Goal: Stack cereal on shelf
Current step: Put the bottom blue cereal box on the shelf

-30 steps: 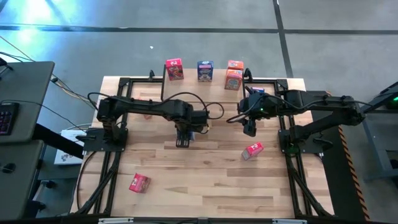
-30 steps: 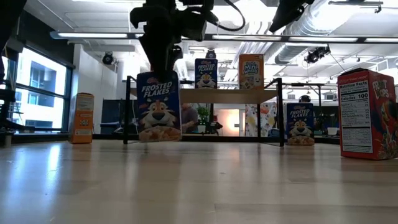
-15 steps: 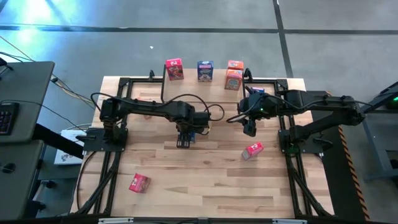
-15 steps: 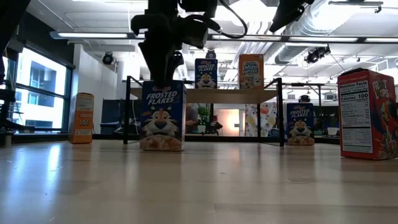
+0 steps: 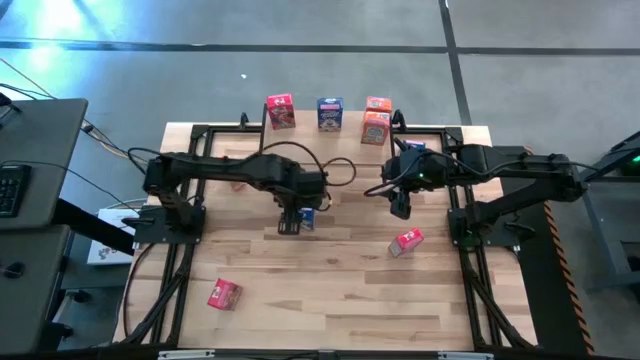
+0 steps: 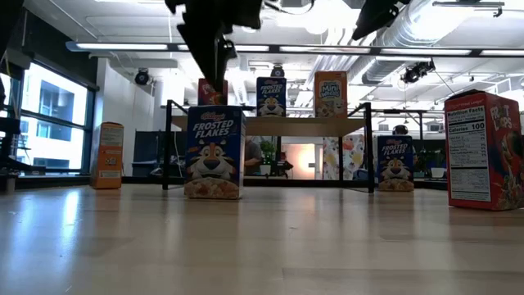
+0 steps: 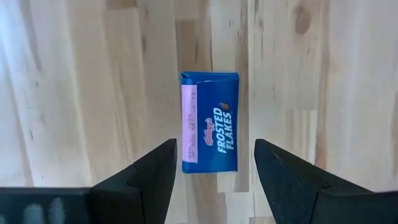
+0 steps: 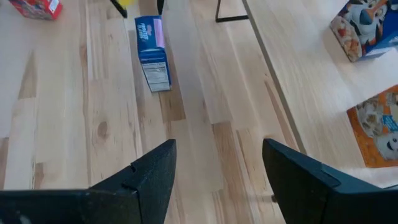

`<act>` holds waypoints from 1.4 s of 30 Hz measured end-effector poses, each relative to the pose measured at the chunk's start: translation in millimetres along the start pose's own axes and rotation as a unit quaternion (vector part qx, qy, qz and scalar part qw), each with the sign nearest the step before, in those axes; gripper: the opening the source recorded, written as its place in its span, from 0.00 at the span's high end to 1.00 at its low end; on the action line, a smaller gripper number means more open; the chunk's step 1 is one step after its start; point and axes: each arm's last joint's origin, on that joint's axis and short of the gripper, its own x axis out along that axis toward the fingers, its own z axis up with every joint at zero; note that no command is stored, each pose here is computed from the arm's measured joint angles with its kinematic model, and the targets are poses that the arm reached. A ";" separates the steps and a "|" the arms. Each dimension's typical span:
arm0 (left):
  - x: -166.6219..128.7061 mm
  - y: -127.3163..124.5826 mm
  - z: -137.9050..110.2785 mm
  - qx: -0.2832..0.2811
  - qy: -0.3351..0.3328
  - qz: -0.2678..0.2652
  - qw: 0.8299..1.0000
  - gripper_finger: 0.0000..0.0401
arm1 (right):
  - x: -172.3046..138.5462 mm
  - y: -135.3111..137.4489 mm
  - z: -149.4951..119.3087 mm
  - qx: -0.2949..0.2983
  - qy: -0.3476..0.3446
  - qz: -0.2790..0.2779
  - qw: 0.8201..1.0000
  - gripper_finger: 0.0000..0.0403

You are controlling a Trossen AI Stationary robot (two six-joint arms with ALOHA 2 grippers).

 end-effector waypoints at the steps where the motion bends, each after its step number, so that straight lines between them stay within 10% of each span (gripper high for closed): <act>1: -5.0 0.1 -1.9 -0.004 -0.006 0.000 1.000 0.48 | 0.0 0.0 0.2 0.000 -0.001 0.001 1.000 0.42; 23: -125.5 1.0 -73.4 -0.080 -0.173 0.030 0.981 0.49 | 8.9 10.5 22.5 -0.001 -0.083 0.118 0.989 0.42; 42: -151.2 -0.1 -100.7 -0.120 -0.208 0.021 0.970 0.49 | 82.0 26.3 52.7 -0.061 -0.140 0.102 0.983 0.42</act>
